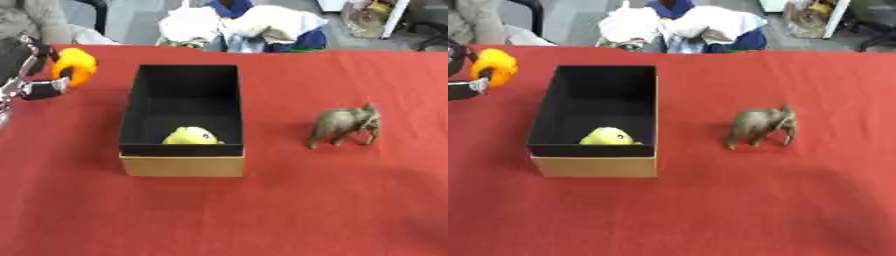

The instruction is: Pick up objects on the table and place them in the box.

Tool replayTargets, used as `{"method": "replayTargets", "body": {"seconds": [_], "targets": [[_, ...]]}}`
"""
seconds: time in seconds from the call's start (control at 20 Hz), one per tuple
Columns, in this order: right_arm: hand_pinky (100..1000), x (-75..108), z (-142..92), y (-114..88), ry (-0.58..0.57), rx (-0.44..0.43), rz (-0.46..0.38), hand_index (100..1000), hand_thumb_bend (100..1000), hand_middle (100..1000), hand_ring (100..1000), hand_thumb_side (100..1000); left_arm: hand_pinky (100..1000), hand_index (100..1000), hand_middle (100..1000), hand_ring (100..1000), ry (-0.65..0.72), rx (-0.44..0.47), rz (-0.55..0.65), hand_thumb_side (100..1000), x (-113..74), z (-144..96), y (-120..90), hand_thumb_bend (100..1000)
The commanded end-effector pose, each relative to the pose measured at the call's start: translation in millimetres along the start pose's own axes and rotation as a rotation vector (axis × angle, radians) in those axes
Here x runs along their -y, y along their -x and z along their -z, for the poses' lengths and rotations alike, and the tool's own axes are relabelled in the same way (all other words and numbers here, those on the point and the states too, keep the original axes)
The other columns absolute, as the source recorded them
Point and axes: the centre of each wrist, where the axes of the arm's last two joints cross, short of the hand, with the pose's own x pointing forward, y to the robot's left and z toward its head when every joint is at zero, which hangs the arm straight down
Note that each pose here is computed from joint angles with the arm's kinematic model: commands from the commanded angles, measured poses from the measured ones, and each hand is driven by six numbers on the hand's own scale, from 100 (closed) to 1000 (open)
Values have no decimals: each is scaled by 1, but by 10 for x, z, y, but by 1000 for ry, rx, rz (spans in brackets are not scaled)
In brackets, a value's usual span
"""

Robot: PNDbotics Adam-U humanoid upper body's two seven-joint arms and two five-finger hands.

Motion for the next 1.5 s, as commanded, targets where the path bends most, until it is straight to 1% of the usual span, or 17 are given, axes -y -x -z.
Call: {"method": "replayTargets", "body": {"seconds": [0.05, 0.2, 0.35, 0.5, 0.6, 0.8, 0.85, 0.95, 1.2, 1.25, 1.3, 1.35, 1.4, 1.45, 1.5], "targets": [[811, 109, 43, -79, -5, 16, -27, 851, 100, 721, 710, 643, 300, 328, 189, 196, -73, 46, -9, 100, -417, 137, 15, 123], [811, 102, 27, -80, -4, 10, -24, 851, 100, 721, 710, 643, 304, 329, 193, 200, -97, 116, -56, 100, -564, 237, -157, 124], [811, 89, 12, -79, -3, 4, -19, 851, 100, 721, 710, 644, 306, 330, 195, 202, -108, 223, -99, 100, -687, 349, -427, 157], [811, 77, 7, -82, -2, 2, -15, 851, 100, 721, 711, 644, 309, 333, 198, 205, -86, 326, -132, 100, -732, 425, -705, 185], [811, 68, 2, -83, -2, -1, -12, 851, 100, 721, 711, 644, 311, 335, 200, 206, -60, 390, -151, 100, -711, 469, -884, 199], [812, 51, -15, -79, -4, -7, -6, 851, 100, 722, 711, 644, 320, 346, 209, 212, 11, 514, -160, 100, -599, 534, -1214, 212], [812, 45, -18, -78, -5, -8, -4, 851, 100, 722, 712, 644, 324, 351, 212, 215, 35, 545, -158, 100, -548, 541, -1293, 225], [812, 34, -20, -78, -8, -10, -1, 851, 100, 722, 712, 645, 337, 365, 224, 226, 84, 594, -153, 100, -433, 545, -1415, 219], [812, 12, -22, -75, -13, -11, 7, 851, 100, 721, 712, 645, 372, 407, 262, 259, 191, 661, -133, 130, -134, 530, -1597, 199], [812, 8, -22, -74, -12, -11, 8, 851, 100, 721, 712, 645, 410, 451, 303, 302, 209, 675, -132, 149, -80, 521, -1625, 188], [812, 5, -24, -74, -12, -11, 10, 850, 100, 720, 712, 645, 429, 483, 336, 333, 229, 690, -133, 162, -28, 510, -1654, 179], [812, 1, -25, -72, -13, -11, 11, 850, 100, 720, 712, 645, 454, 528, 380, 371, 248, 706, -136, 173, 16, 499, -1679, 194], [812, -1, -27, -71, -14, -12, 11, 850, 100, 720, 712, 645, 459, 535, 390, 377, 263, 721, -138, 175, 44, 488, -1699, 201], [812, -1, -27, -70, -15, -12, 11, 850, 100, 719, 711, 645, 522, 651, 484, 457, 277, 741, -138, 230, 63, 473, -1721, 278], [812, 1, -29, -69, -15, -13, 11, 850, 100, 719, 711, 645, 533, 670, 499, 467, 288, 760, -137, 277, 68, 458, -1739, 286]]}}
